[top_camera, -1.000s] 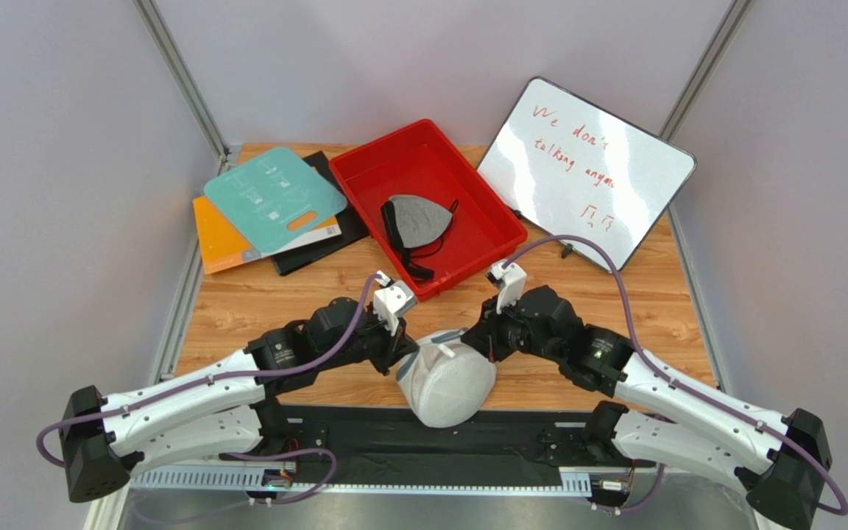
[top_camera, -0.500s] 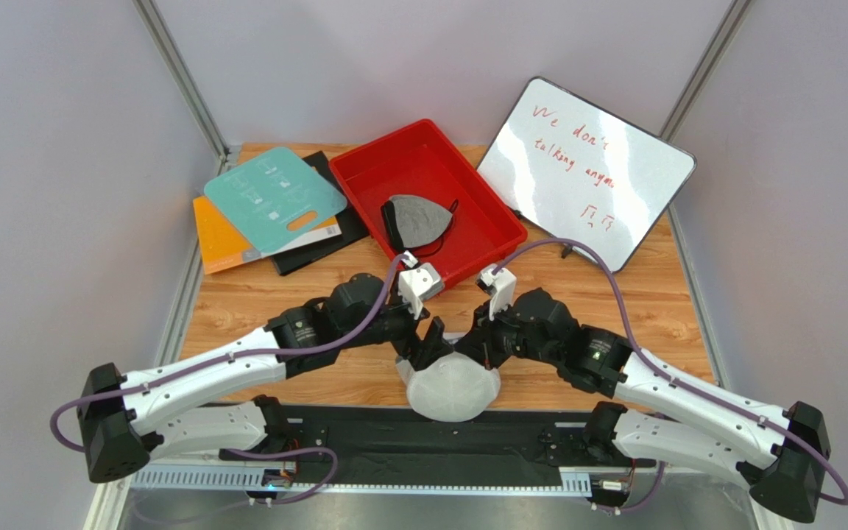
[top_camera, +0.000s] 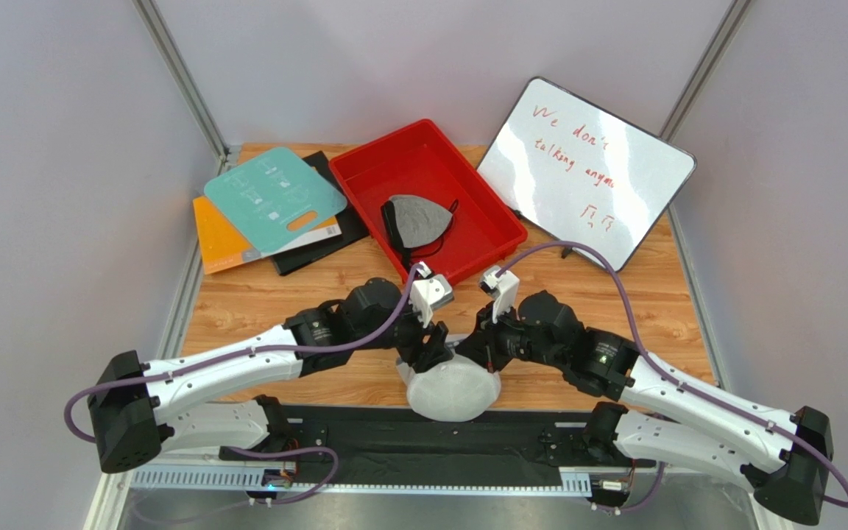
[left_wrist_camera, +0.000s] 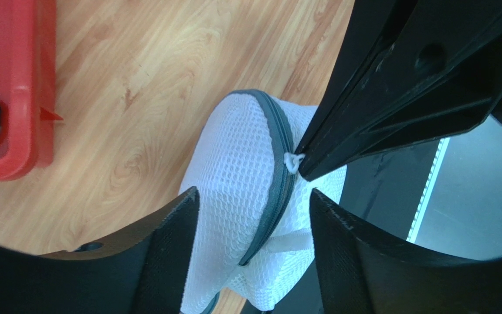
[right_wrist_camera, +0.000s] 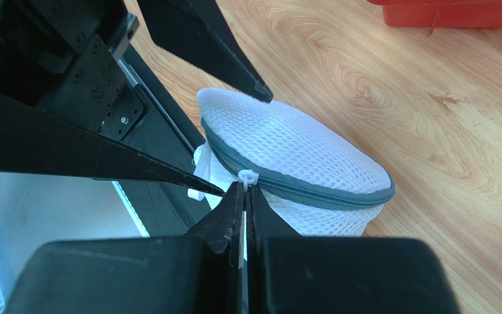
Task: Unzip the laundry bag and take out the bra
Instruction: Unzip the laundry bag at the center of the board.
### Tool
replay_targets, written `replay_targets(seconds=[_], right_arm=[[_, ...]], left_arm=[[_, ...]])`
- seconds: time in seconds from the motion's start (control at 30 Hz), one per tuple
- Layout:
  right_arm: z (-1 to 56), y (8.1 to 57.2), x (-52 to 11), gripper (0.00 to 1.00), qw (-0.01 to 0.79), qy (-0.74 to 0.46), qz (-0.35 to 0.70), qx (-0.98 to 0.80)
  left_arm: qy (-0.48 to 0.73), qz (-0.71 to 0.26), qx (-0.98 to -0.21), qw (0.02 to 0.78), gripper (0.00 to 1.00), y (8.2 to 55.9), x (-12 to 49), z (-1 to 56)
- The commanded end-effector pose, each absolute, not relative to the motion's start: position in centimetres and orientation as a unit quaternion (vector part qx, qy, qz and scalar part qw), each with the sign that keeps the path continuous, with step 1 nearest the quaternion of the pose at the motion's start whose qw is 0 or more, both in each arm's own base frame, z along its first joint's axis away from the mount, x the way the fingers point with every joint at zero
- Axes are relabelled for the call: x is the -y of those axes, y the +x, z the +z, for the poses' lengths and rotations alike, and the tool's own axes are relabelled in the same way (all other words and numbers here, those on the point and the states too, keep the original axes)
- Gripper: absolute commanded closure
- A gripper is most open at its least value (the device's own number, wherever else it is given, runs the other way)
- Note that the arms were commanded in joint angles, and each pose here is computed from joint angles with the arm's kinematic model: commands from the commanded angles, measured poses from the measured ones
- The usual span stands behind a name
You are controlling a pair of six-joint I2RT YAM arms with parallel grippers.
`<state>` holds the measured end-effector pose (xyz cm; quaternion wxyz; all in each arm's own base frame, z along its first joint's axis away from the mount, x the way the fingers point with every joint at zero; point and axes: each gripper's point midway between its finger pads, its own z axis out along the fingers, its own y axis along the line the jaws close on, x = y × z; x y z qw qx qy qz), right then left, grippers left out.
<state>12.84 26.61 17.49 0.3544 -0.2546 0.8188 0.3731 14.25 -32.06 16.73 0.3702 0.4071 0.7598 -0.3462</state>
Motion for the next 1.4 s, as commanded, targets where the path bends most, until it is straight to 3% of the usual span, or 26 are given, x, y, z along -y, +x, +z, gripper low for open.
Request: replay_targets(seconds=[0.0, 0.1, 0.13, 0.23, 0.93, 1.37], right_arm=[[20.3, 13.1, -27.2, 1.0, 0.38, -0.256, 0.393, -0.797], [20.4, 13.1, -27.2, 1.0, 0.38, -0.255, 0.393, -0.797], [20.5, 13.1, -27.2, 1.0, 0.381, -0.254, 0.394, -0.797], [20.4, 13.2, -27.1, 1.0, 0.382, -0.252, 0.391, -0.798], [19.0, 16.4, -23.7, 1.0, 0.397, -0.16, 0.344, -0.836], [22.9, 17.4, -23.8, 1.0, 0.438, -0.174, 0.346, -0.811]], left_arm=[[0.411, -0.377, -0.74, 0.375, 0.35, 13.6, 32.7, 17.4], [0.408, -0.371, -0.746, 0.373, 0.61, 13.7, 32.6, 16.9], [0.407, -0.371, -0.746, 0.374, 0.77, 13.7, 32.6, 17.0], [0.402, -0.366, -0.749, 0.378, 0.99, 13.9, 32.4, 16.9], [0.381, -0.318, -0.757, 0.425, 1.0, 14.6, 28.6, 16.8], [0.376, -0.283, -0.727, 0.501, 1.0, 19.4, 29.8, 21.2]])
